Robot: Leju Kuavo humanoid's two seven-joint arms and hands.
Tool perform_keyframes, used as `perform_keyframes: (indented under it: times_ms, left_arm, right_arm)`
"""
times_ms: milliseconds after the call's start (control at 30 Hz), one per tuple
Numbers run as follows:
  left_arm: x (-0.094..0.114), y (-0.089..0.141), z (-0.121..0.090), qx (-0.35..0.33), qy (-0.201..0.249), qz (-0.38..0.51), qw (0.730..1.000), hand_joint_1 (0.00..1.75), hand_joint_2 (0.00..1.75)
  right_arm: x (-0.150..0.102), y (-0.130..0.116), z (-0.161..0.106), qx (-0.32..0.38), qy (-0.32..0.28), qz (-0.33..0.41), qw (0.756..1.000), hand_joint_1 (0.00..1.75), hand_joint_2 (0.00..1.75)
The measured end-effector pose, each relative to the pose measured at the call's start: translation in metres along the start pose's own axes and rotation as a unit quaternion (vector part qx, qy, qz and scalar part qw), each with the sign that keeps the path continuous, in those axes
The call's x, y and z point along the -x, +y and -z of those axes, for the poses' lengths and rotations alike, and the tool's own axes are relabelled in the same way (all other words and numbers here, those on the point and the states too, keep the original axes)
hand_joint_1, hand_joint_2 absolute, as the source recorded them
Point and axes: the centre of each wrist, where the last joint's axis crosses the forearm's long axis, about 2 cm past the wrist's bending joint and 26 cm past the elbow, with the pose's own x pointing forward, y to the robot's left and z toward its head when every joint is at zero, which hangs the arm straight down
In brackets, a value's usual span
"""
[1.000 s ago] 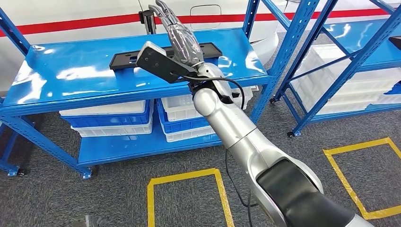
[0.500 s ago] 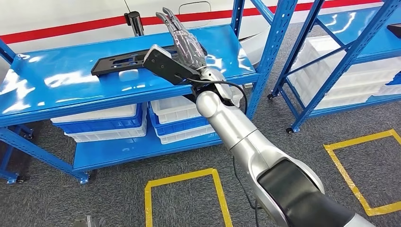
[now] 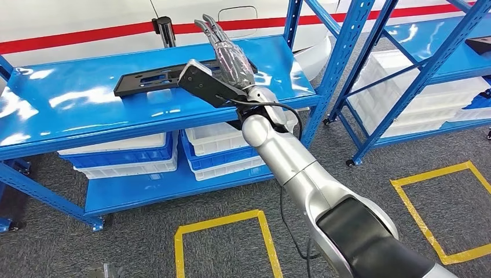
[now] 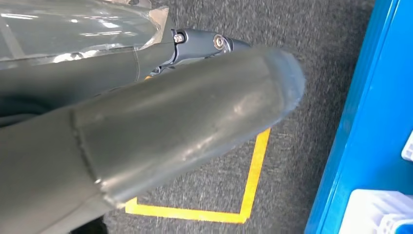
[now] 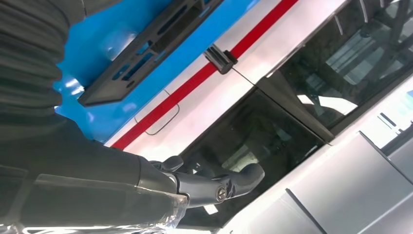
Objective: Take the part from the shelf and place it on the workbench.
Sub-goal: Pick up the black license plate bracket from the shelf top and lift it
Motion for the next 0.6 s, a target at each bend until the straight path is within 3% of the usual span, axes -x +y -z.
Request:
perform_keyframes:
  times_ms: [600]
  left_arm:
    - [0.0041, 0.0024, -0.0030, 0.002, 0.005, 0.003, 1.000, 0.00, 0.00]
  right_arm:
    - [0.0040, 0.0039, -0.0051, -0.004, 0.004, 0.002, 1.000, 0.00, 1.75]
